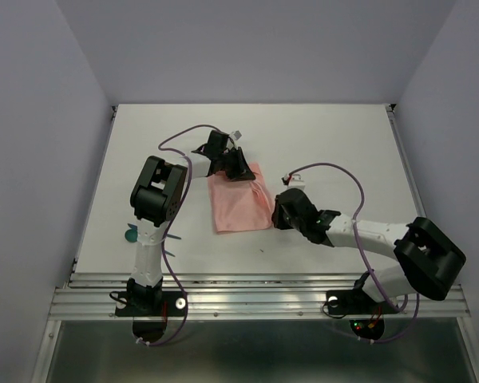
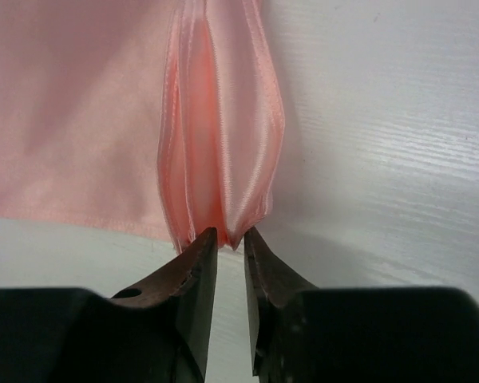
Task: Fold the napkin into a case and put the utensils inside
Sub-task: Fold the lower triangle-folded napkin at the center of the board.
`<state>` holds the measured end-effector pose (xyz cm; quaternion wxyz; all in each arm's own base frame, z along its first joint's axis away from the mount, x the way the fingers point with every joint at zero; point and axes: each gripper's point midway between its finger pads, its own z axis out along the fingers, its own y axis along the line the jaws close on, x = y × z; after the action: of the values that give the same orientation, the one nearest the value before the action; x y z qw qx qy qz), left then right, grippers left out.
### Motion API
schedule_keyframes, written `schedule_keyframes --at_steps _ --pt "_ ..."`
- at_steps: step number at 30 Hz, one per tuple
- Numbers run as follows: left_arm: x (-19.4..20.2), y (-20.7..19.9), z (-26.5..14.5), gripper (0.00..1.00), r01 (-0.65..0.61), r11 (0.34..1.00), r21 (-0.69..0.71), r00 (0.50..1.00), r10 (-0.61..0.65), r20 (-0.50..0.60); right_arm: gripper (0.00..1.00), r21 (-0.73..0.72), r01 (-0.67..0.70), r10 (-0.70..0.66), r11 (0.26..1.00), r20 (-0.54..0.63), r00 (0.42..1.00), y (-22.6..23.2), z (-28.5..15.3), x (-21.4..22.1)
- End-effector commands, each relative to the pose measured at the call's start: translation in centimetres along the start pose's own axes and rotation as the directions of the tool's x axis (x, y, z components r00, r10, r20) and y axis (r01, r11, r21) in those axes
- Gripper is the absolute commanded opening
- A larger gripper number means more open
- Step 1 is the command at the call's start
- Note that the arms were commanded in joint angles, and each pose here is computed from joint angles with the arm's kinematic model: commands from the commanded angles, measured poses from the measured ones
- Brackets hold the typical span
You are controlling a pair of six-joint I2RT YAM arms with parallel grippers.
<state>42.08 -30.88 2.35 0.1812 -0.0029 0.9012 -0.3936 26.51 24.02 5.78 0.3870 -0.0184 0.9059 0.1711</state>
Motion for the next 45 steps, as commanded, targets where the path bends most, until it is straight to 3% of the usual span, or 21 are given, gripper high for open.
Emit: schedule_keyframes --at_steps 1,4,5,8,9,13,15,21,27,33,45 --pt "4.9 8.1 1.0 0.05 0.036 0.967 -0.254 0.991 -0.066 -0.113 0.28 -0.022 0.172 -0.170 0.985 0.090 0.981 1.6 -0.8 -2.6" --pt "4.9 8.0 1.0 0.05 0.030 0.967 -0.251 0.991 -0.062 -0.117 0.40 -0.008 0.252 -0.249 0.968 0.127 0.960 1.5 -1.1 -3.8" --pt "4.9 8.0 1.0 0.05 0.027 0.968 -0.251 0.991 -0.059 -0.118 0.46 0.019 0.230 -0.230 0.973 0.142 0.963 0.7 -1.1 -4.6" --pt "4.9 8.0 0.9 0.05 0.024 0.968 -0.252 0.991 -0.055 -0.118 0.48 -0.037 0.132 -0.126 0.991 0.138 0.982 0.5 -0.9 -6.3" --pt "5.0 8.0 0.9 0.05 0.025 0.967 -0.252 0.991 -0.056 -0.119 0.53 -0.064 0.093 -0.084 0.994 0.137 0.987 0.7 -0.8 -6.8" --pt "5.0 8.0 0.9 0.05 0.023 0.968 -0.251 0.991 -0.055 -0.120 0.68 -0.221 0.020 -0.007 0.975 0.060 0.998 2.5 0.1 -8.0" --pt "5.0 8.0 0.9 0.05 0.022 0.968 -0.252 0.991 -0.054 -0.122 0.71 -0.259 -0.037 0.042 0.965 0.014 0.999 2.1 1.4 -8.8" --pt "5.0 7.9 0.9 0.05 0.022 0.969 -0.245 0.991 -0.053 -0.123 0.72 -0.357 -0.175 0.146 0.917 -0.106 0.984 0.2 4.4 -9.0" --pt "5.2 8.0 0.9 0.05 0.024 0.969 -0.246 0.990 -0.056 -0.126 0.72 -0.437 -0.183 0.107 0.881 -0.192 0.976 1.3 6.0 -8.0" --pt "5.2 7.9 0.9 0.05 0.025 0.969 -0.244 0.990 -0.057 -0.126 0.70 -0.563 -0.266 0.133 0.782 -0.266 0.955 3.0 5.2 -7.1" --pt "5.1 7.9 1.0 0.05 0.027 0.970 -0.243 0.990 -0.059 -0.126 0.49 -0.528 -0.292 0.180 0.798 -0.254 0.950 2.5 5.3 -7.3"
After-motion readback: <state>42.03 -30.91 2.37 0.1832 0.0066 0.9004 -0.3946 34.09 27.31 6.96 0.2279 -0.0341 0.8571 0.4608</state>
